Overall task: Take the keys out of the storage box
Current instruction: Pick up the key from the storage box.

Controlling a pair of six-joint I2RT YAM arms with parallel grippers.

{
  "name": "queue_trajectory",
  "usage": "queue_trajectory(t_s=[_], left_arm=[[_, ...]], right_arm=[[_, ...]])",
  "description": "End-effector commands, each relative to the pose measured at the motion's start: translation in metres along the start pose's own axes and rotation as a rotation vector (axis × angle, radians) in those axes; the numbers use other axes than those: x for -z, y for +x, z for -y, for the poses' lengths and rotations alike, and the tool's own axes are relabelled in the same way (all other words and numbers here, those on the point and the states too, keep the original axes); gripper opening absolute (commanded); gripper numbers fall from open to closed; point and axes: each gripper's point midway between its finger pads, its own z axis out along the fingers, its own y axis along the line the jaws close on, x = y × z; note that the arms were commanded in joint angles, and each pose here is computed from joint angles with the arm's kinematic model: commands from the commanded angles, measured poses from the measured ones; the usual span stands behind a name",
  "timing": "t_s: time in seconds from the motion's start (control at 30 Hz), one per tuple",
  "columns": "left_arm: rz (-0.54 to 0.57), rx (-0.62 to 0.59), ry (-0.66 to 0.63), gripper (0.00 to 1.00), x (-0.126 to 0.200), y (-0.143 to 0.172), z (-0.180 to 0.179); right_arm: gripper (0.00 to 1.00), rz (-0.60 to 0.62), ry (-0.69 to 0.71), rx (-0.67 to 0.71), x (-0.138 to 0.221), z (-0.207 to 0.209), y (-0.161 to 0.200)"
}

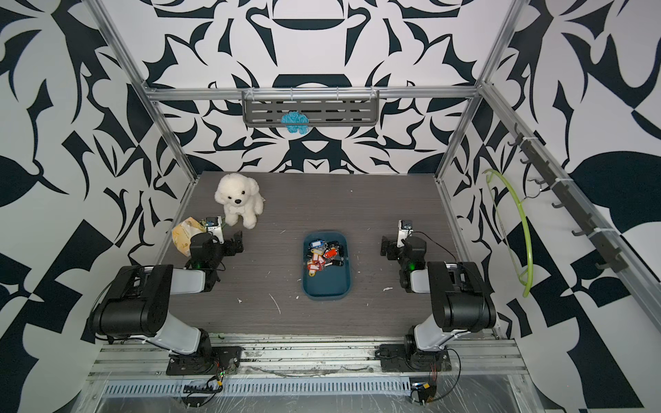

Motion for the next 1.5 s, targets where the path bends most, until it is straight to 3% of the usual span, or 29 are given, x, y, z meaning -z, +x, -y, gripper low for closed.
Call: queue_trajectory(t_s=[0.0, 0.17, 0.3, 0.37, 0.47, 0.53, 0.73, 0.83, 0.9, 1.13, 1.27, 1.47], left_arm=[[0.011, -0.006, 0.002, 0.99, 0.002, -0.005, 0.001], [0.026, -0.030, -0.060, 0.99, 0.004, -0.009, 0.000], [0.007, -0.031, -0.175, 0.99, 0.013, -0.033, -0.011], [0.014, -0.025, -0.221, 0.99, 0.020, -0.046, -0.015], [0.048, 0.041, -0.261, 0.99, 0.032, -0.067, -0.019], [0.041, 0.080, -0.261, 0.99, 0.041, -0.080, -0.018], [-0.135, 0.083, -0.131, 0.99, 0.059, -0.111, 0.024], [-0.155, 0.078, -0.052, 0.99, 0.076, -0.117, 0.053], [-0.158, 0.071, -0.017, 0.99, 0.088, -0.115, 0.068], [-0.241, 0.097, 0.057, 0.99, 0.115, -0.097, 0.095], [-0.324, 0.072, 0.078, 0.99, 0.113, -0.088, 0.107], [-0.386, 0.015, 0.115, 0.99, 0.112, -0.074, 0.128]], right_arm=[[0.98, 0.040, 0.006, 0.004, -0.002, 0.000, -0.016], [0.98, 0.048, 0.033, -0.001, 0.000, 0.003, -0.021], [0.98, -0.007, 0.117, 0.009, 0.008, 0.008, -0.047], [0.99, -0.022, 0.085, -0.022, 0.016, 0.000, -0.063], [0.99, -0.075, 0.182, -0.388, 0.029, 0.012, -0.070], [0.96, -0.184, 0.054, -0.298, 0.032, -0.012, -0.078], [0.93, -0.283, 0.024, -0.140, 0.065, -0.058, -0.087], [0.78, -0.383, -0.035, -0.104, 0.081, -0.089, -0.086], [0.66, -0.439, -0.094, -0.099, 0.090, -0.112, -0.085], [0.62, -0.465, -0.209, -0.077, 0.109, -0.186, -0.086], [0.47, -0.603, -0.303, -0.124, 0.104, -0.218, -0.069], [0.47, -0.718, -0.256, -0.080, 0.091, -0.242, -0.048]])
